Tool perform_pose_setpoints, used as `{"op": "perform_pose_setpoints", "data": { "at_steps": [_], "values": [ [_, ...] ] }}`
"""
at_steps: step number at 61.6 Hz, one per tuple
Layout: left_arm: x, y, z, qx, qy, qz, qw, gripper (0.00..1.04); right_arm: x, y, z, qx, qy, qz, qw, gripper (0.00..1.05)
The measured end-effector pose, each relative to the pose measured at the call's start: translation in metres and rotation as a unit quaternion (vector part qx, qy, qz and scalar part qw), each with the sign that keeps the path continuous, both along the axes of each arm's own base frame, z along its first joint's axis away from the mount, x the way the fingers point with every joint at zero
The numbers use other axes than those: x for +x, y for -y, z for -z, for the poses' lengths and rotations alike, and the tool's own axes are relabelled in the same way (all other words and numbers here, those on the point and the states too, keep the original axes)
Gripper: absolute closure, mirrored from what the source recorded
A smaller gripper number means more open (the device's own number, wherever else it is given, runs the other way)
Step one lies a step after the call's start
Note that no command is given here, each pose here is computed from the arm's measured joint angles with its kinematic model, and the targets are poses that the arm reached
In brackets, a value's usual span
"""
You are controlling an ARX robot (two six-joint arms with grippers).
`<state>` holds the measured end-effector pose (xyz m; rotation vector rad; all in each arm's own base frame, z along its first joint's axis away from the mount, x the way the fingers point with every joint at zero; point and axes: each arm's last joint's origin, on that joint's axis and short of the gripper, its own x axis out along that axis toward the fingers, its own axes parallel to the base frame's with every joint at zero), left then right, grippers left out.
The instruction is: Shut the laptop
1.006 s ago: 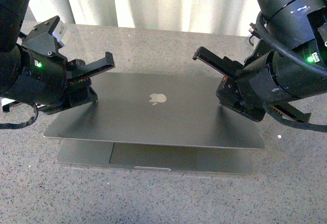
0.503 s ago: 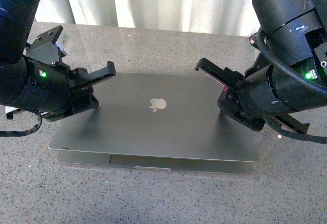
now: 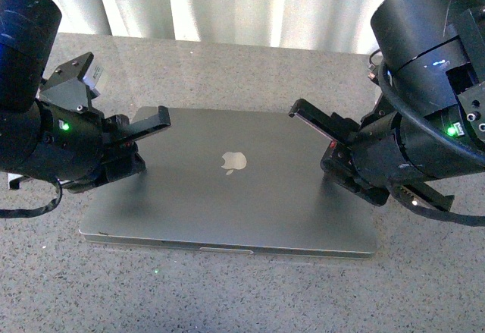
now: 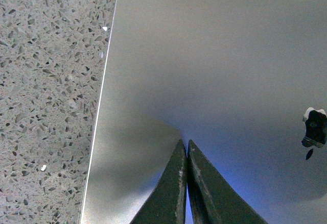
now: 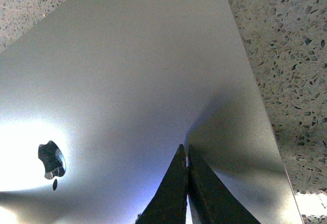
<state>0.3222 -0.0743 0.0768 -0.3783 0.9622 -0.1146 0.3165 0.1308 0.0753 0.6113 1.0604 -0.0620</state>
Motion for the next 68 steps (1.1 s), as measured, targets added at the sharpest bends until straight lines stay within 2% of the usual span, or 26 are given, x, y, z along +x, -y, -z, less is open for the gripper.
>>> {"op": "perform_pose_setpoints", "data": {
  "at_steps": [38, 52, 56, 58, 65, 68],
  "values": [
    [-0.007, -0.005, 0.010, -0.006, -0.005, -0.007, 1.000, 1.01, -0.003, -0.003, 0.006, 0.006, -0.008, -0.001, 1.000, 1.04],
    [-0.012, -0.013, 0.006, -0.001, 0.009, -0.026, 1.000, 1.01, -0.004, 0.000, 0.005, -0.026, 0.009, 0.003, 1.000, 1.04],
    [-0.013, -0.019, 0.000, -0.003, 0.030, -0.042, 0.999, 1.01, -0.006, 0.002, 0.000, -0.055, 0.036, 0.001, 0.998, 1.04],
    [-0.013, -0.024, -0.010, -0.003, 0.061, -0.060, 0.996, 1.01, -0.005, 0.005, -0.007, -0.093, 0.070, 0.002, 0.993, 1.04],
    [-0.013, -0.040, -0.057, -0.004, 0.174, -0.108, 0.979, 1.01, -0.002, 0.014, -0.045, -0.168, 0.171, 0.005, 0.971, 1.04],
    [-0.015, -0.048, -0.082, 0.006, 0.229, -0.134, 0.964, 1.01, -0.002, 0.017, -0.061, -0.191, 0.206, 0.003, 0.960, 1.04]
  ]
}}
